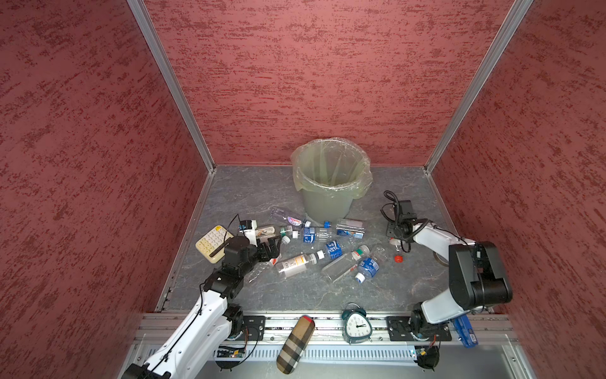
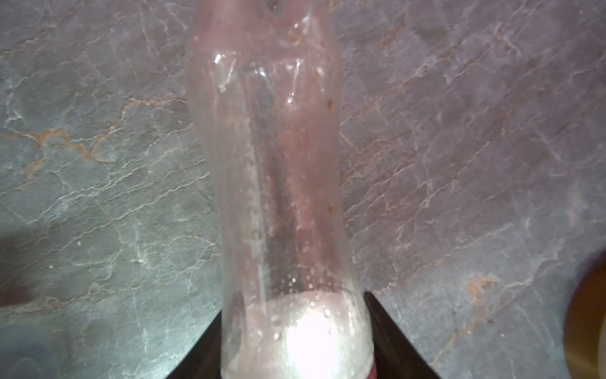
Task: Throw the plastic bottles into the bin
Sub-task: 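Close the right gripper on the red-labelled bottle and lift it, then carry the red-labelled bottle with the right gripper over the bin and release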
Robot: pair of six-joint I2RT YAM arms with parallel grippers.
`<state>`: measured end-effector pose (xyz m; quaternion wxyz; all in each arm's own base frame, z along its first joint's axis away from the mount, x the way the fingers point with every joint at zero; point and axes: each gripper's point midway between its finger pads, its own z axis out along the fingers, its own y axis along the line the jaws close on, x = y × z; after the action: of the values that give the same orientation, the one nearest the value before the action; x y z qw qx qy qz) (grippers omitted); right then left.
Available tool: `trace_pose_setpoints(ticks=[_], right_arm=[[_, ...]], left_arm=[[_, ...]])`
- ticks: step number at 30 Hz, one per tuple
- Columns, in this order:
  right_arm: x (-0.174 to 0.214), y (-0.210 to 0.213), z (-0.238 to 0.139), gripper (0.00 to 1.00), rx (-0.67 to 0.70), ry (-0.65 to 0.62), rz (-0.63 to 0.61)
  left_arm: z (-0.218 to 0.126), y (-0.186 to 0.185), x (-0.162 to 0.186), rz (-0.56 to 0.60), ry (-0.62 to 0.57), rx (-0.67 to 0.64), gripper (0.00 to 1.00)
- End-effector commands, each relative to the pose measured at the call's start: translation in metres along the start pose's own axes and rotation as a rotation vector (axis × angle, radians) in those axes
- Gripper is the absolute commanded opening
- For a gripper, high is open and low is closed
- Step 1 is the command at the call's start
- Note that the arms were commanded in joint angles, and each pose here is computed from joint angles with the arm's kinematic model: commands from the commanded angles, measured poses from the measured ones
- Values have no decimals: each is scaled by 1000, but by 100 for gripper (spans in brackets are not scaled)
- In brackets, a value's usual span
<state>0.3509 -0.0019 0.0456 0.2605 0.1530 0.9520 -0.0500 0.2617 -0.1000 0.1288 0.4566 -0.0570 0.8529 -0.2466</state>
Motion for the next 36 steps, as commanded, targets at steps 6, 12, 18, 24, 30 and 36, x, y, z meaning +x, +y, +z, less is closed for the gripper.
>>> trace_pose_setpoints(ticks=[6, 12, 18, 24, 30, 36], right_arm=[[-33, -11, -57, 51, 44, -215, 50], [-41, -11, -105, 50, 12, -371, 83], [-42, 8, -155, 50, -139, -513, 80], [-35, 35, -189, 49, -289, -592, 28], [-25, 66, -217, 47, -448, -659, -56], [-15, 88, -248, 47, -568, -730, -117]], left_arm=[[2, 1, -5, -3, -4, -12, 99], [6, -3, -3, 8, 16, 14, 97], [3, -16, -2, 33, 14, 88, 92], [2, -18, -1, 35, 16, 102, 92], [3, -19, -1, 36, 18, 107, 92], [3, -21, 0, 39, 20, 119, 92]])
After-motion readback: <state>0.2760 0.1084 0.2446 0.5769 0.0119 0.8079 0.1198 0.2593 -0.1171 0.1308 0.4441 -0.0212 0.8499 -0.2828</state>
